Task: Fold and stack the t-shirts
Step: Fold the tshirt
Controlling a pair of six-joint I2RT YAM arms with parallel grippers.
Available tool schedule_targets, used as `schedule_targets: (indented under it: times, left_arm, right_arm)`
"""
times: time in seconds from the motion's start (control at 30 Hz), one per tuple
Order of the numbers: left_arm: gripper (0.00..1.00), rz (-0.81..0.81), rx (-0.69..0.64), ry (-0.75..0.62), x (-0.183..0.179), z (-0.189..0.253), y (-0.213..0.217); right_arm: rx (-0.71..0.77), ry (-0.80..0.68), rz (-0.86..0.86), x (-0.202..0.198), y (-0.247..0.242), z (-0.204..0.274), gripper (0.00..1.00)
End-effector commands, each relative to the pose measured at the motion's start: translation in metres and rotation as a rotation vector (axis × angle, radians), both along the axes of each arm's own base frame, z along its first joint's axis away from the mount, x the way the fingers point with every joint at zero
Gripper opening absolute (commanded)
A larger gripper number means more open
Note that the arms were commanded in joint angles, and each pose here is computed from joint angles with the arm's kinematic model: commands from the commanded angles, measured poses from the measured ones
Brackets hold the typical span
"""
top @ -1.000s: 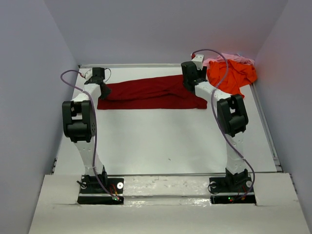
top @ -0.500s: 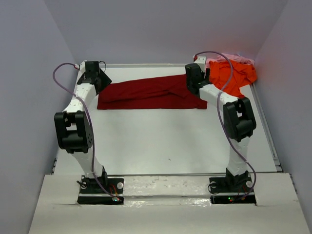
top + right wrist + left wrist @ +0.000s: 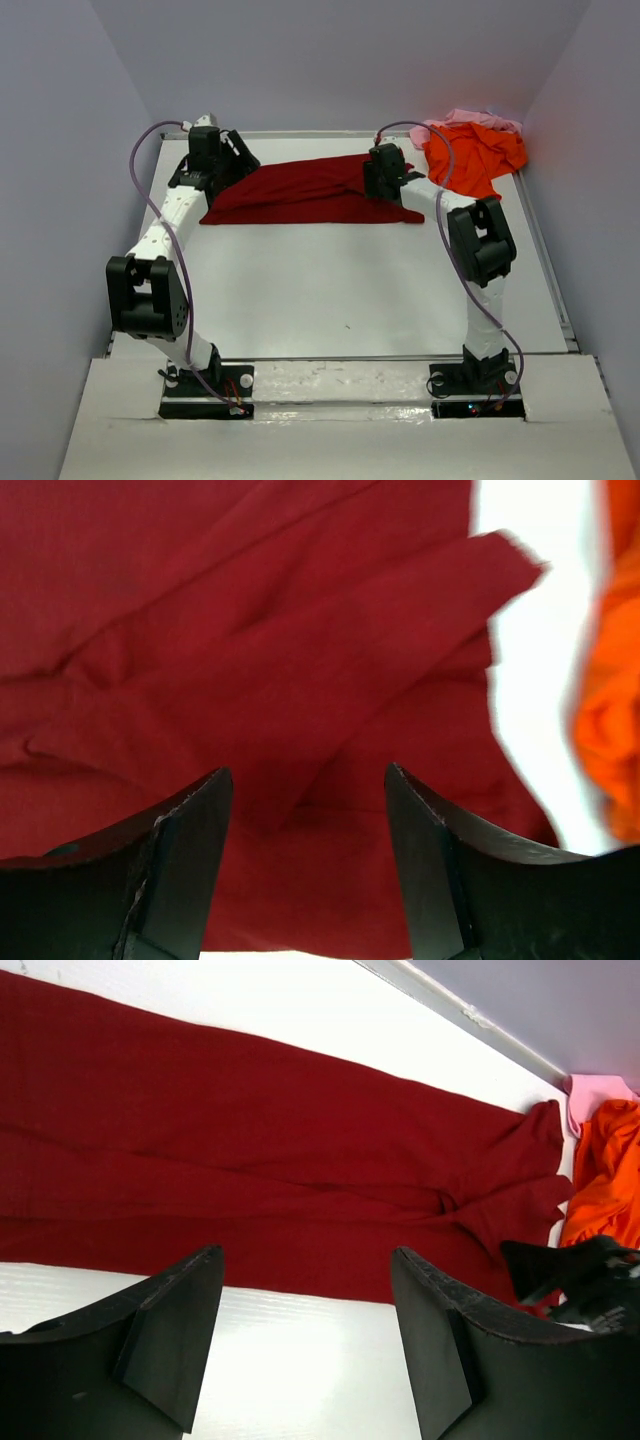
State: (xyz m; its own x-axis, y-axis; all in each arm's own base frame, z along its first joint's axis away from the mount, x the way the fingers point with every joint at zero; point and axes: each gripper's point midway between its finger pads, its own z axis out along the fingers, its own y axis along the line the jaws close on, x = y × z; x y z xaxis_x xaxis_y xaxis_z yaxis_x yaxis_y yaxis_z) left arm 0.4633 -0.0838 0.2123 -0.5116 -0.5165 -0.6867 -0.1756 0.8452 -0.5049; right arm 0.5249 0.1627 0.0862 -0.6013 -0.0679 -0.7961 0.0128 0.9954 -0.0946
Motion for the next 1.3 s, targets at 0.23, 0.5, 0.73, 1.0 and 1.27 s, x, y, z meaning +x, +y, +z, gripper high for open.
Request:
schedule_targets:
  times: [0.23, 0.5, 0.73, 1.0, 1.27]
  left_arm:
    - [0.77, -0.105, -0.087, -0.081, -0.007, 0.029, -0.015]
    - [0.77, -0.089, -0.081, -0.065, -0.002, 0.018, -0.007]
    - [0.77, -0.092, -0.066, -0.009, 0.004, -0.011, -0.009]
    - [0.77, -0.004, 0.064, 0.157, -0.011, -0.063, -0.015]
    - [0.77, 0.083, 0.129, 0.242, -0.036, -0.108, -0.018]
  right_arm:
    - [0.049, 0.066, 0.099, 0.002, 0.034, -0.017, 0.59]
    - [0.059, 0.091, 0.090, -0.003, 0.034, -0.024, 0.64]
    - [0.053, 0.025, 0.096, -0.006, 0.028, 0.023, 0.77]
    - [0.097, -0.019, 0.084, -0.019, 0.024, 0.056, 0.77]
    - [0.119, -0.049, 0.087, -0.026, 0.022, 0.076, 0.78]
